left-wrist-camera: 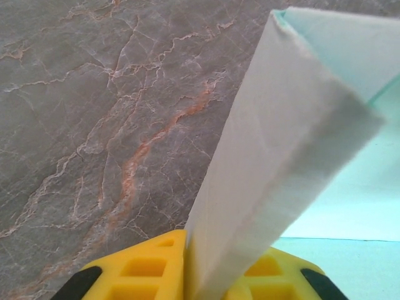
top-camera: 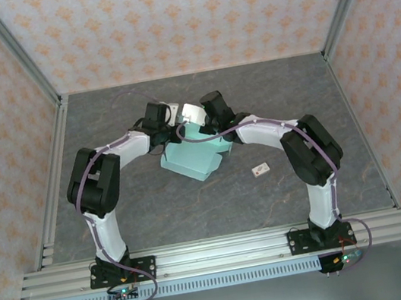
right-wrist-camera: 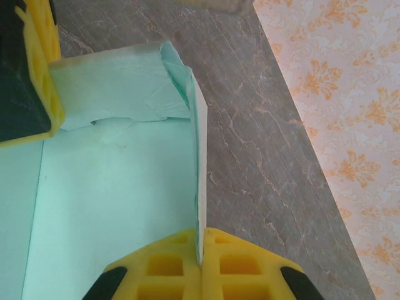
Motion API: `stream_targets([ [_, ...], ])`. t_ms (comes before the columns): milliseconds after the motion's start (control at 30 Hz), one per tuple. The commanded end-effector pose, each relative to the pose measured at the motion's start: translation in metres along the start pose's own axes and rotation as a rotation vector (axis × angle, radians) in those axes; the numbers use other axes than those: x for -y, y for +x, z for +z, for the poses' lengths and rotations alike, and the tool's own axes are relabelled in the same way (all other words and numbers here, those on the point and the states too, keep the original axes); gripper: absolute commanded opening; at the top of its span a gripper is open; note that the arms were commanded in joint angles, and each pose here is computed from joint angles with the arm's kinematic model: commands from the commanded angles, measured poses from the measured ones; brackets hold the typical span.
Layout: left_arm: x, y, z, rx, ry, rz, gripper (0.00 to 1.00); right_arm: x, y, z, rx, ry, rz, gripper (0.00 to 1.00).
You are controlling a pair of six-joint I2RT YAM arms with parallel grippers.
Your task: Fold the paper box
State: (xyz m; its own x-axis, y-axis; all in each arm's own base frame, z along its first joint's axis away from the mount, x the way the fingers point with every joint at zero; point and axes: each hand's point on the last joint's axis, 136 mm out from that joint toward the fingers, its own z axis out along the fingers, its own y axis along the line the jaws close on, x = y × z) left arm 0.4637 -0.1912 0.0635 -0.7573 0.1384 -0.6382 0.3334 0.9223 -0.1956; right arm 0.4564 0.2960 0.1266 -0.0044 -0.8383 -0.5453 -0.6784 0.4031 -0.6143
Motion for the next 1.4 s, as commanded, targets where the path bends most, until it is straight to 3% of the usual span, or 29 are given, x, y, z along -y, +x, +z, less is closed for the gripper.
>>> stream_targets([
  [0,-0.033,0.001,0.004,0.000,-0.182,-0.064,0.15,0.015,-0.038,-0.022,0.109,0.001,0.034,0.02],
  [333,-0.064,0.002,-0.004,0.062,-0.367,-0.218,0.13,0.005,-0.031,-0.020,0.096,-0.025,0.048,0.02],
  [800,-0.075,0.004,-0.008,0.081,-0.517,-0.221,0.13,0.003,-0.031,-0.020,0.102,-0.028,0.066,0.02],
  [1000,-0.063,-0.002,-0.004,0.109,-0.430,-0.241,0.15,0.002,-0.028,-0.018,0.089,-0.022,0.060,0.02],
  [1367,-0.049,-0.019,-0.021,0.153,-0.233,-0.223,0.34,0.012,-0.022,-0.016,0.068,-0.003,0.049,0.01],
])
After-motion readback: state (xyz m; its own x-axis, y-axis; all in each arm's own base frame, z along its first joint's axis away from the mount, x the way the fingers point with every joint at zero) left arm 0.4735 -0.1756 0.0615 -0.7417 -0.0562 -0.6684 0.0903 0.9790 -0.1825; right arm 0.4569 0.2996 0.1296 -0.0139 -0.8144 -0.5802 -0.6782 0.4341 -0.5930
